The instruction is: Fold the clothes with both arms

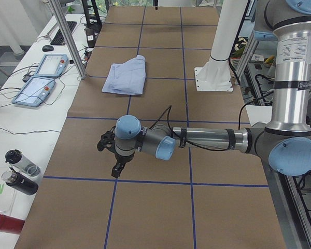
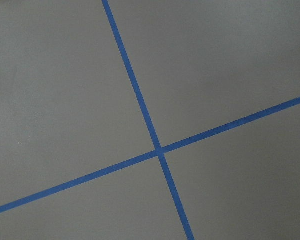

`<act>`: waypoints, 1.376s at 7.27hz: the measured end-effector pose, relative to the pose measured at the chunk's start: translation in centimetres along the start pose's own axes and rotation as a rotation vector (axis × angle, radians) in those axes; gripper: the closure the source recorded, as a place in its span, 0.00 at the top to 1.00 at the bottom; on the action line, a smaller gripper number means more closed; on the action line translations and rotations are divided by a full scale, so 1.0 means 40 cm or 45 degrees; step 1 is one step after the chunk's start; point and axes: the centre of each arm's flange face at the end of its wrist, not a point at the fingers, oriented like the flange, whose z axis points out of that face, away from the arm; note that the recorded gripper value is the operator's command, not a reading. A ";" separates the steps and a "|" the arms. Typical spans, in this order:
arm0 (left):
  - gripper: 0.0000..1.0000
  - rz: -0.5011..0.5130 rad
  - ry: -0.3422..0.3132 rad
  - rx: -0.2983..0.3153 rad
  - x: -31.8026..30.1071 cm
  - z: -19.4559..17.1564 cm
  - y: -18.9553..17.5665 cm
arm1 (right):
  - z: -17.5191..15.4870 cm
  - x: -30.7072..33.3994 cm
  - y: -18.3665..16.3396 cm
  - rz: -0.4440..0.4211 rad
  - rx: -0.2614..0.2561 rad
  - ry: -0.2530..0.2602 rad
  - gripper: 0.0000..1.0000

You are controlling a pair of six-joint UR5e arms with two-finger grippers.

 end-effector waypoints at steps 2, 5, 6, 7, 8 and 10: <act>1.00 -0.008 0.088 0.004 0.018 -0.002 -0.001 | -0.002 -0.002 -0.001 0.000 0.002 -0.004 1.00; 1.00 0.032 0.100 0.043 0.053 -0.037 -0.022 | 0.002 0.003 0.009 0.009 -0.002 -0.001 1.00; 1.00 0.039 0.099 0.049 0.058 -0.043 -0.025 | 0.000 0.001 0.011 0.007 0.000 -0.001 1.00; 1.00 0.042 0.101 0.051 0.061 -0.045 -0.026 | -0.001 -0.001 0.008 0.006 0.002 -0.001 1.00; 1.00 0.040 0.107 0.048 0.061 -0.043 -0.019 | -0.002 -0.002 0.003 0.003 0.004 -0.002 1.00; 1.00 0.031 0.113 0.039 0.057 -0.035 0.000 | -0.003 -0.004 -0.003 -0.001 0.006 -0.001 1.00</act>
